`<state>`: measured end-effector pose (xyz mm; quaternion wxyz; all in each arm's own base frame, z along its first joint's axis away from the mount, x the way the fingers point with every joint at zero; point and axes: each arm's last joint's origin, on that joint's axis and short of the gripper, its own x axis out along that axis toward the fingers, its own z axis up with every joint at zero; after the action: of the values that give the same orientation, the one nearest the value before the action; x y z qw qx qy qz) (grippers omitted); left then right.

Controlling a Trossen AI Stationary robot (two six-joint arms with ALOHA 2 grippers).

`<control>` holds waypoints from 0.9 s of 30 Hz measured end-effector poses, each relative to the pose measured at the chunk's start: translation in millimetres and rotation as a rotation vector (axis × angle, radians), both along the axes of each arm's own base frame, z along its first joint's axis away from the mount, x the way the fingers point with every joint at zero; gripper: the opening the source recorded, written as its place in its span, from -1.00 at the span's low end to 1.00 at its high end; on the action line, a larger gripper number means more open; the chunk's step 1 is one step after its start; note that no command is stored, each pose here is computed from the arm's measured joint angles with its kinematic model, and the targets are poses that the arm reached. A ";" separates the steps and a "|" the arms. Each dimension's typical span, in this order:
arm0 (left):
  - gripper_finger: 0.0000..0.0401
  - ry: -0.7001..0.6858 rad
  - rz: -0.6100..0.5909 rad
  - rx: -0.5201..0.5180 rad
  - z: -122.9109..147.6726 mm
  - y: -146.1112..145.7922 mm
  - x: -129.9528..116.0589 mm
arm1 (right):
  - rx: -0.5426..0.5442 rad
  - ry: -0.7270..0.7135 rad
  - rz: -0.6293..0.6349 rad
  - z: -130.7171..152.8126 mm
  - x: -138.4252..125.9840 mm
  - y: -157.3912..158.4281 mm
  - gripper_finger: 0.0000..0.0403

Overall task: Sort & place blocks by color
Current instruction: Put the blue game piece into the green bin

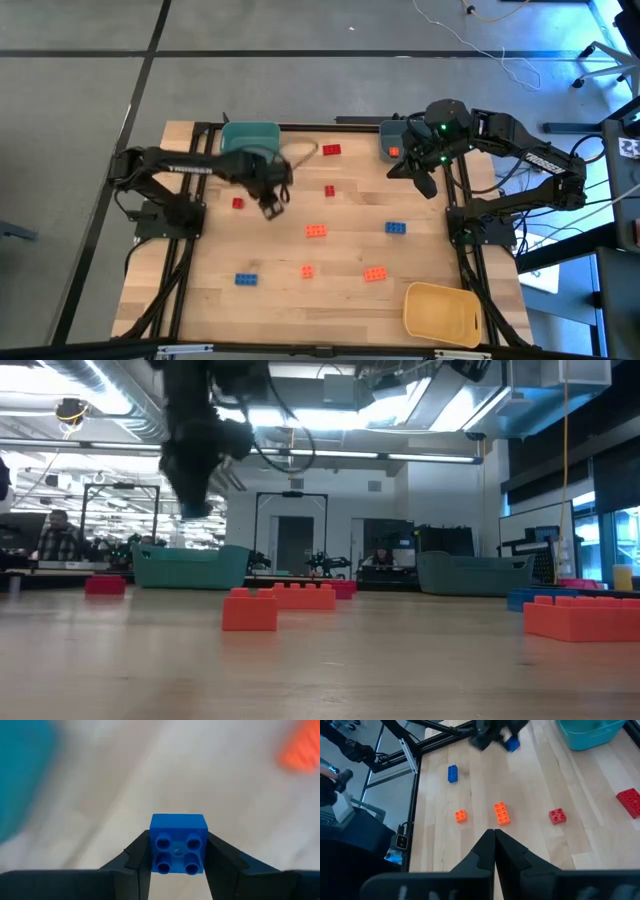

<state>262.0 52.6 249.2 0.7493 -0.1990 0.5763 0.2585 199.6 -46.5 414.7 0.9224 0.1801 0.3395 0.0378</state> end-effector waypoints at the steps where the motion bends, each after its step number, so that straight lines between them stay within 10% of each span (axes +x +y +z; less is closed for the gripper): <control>1: -0.36 -0.008 0.033 0.013 9.0 8.4 -0.2 | -0.001 -0.001 0.001 0.1 0.0 0.0 -0.94; 12: -0.36 -0.089 0.398 0.078 56.0 106.6 -35.3 | -0.035 -0.009 0.032 0.0 -0.1 0.1 -0.94; 27: -0.36 -0.061 0.549 0.020 -15.6 203.9 -48.2 | -0.036 -0.010 0.039 0.0 -0.1 0.3 -0.94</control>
<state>213.8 256.5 233.6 0.6702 -0.3481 0.4754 0.4513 199.5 -46.3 414.6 0.9263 0.1569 0.3387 0.0504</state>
